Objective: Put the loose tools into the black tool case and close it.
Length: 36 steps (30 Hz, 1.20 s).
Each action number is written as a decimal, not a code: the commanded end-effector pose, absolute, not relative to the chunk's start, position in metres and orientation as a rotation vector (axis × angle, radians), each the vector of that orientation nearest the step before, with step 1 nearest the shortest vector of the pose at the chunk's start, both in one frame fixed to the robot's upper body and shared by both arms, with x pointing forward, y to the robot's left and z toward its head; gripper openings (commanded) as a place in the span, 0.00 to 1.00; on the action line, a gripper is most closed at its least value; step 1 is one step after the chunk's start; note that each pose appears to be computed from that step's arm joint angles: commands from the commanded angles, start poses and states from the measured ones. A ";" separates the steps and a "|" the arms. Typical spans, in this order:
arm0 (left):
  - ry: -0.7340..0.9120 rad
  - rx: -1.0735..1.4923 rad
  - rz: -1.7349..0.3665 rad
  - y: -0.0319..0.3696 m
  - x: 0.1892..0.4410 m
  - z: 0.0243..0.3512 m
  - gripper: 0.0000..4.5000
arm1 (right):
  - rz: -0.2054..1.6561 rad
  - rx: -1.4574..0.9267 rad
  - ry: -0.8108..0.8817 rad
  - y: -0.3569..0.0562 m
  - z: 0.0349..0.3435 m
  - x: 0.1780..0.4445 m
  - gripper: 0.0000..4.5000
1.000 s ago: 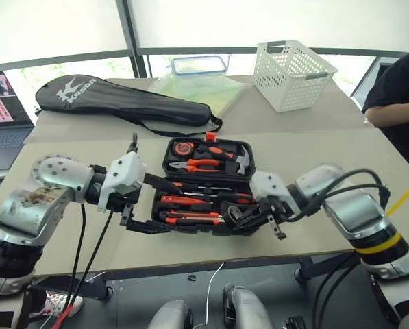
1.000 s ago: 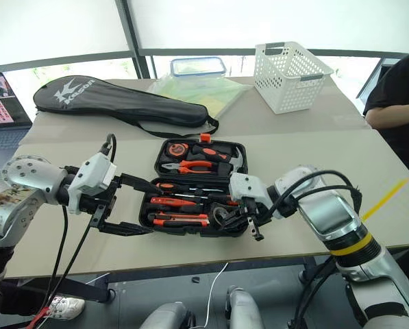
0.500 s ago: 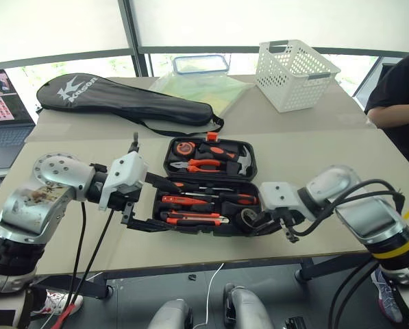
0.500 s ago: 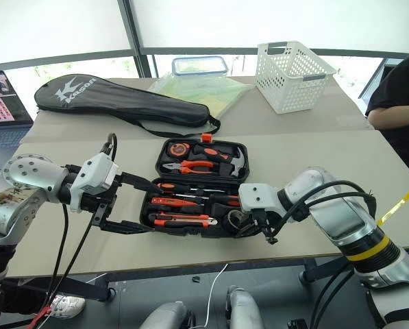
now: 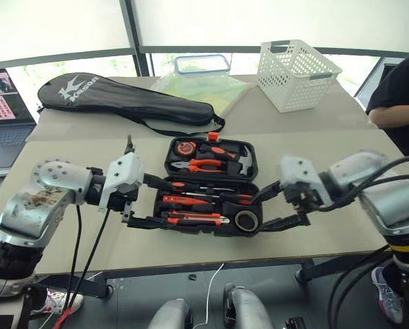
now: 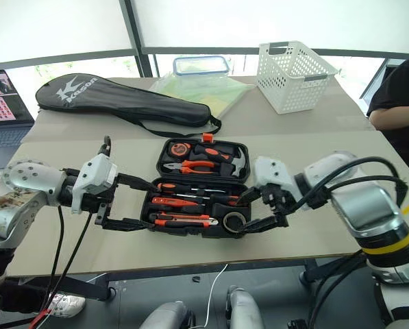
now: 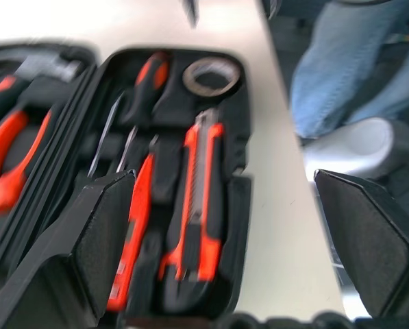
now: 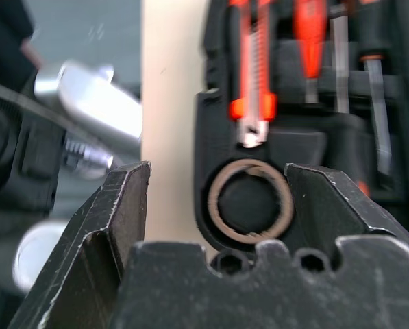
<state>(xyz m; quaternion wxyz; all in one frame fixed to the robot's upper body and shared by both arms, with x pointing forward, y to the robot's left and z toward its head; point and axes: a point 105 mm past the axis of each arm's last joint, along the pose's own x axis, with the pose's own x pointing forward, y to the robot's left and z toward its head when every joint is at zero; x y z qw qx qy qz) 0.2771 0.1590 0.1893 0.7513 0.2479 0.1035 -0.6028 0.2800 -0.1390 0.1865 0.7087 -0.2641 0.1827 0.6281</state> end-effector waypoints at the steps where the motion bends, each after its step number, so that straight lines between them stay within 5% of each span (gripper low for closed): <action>1: 0.239 0.565 -1.084 0.199 0.299 0.186 0.88 | 1.158 -0.492 0.363 -0.162 0.185 0.307 0.71; 11: 0.301 0.610 -0.942 0.221 0.327 0.145 0.10 | 0.959 -0.466 0.374 -0.185 0.145 0.340 0.00; 12: 0.302 0.613 -0.945 0.218 0.330 0.141 0.03 | 0.963 -0.476 0.376 -0.184 0.142 0.342 0.00; 20: 0.264 0.564 -1.038 0.178 0.336 0.129 0.01 | 1.079 -0.535 0.344 -0.160 0.132 0.344 0.00; 36: 0.310 0.524 -1.243 0.163 0.281 0.116 0.01 | 1.277 -0.636 0.305 -0.155 0.122 0.293 0.00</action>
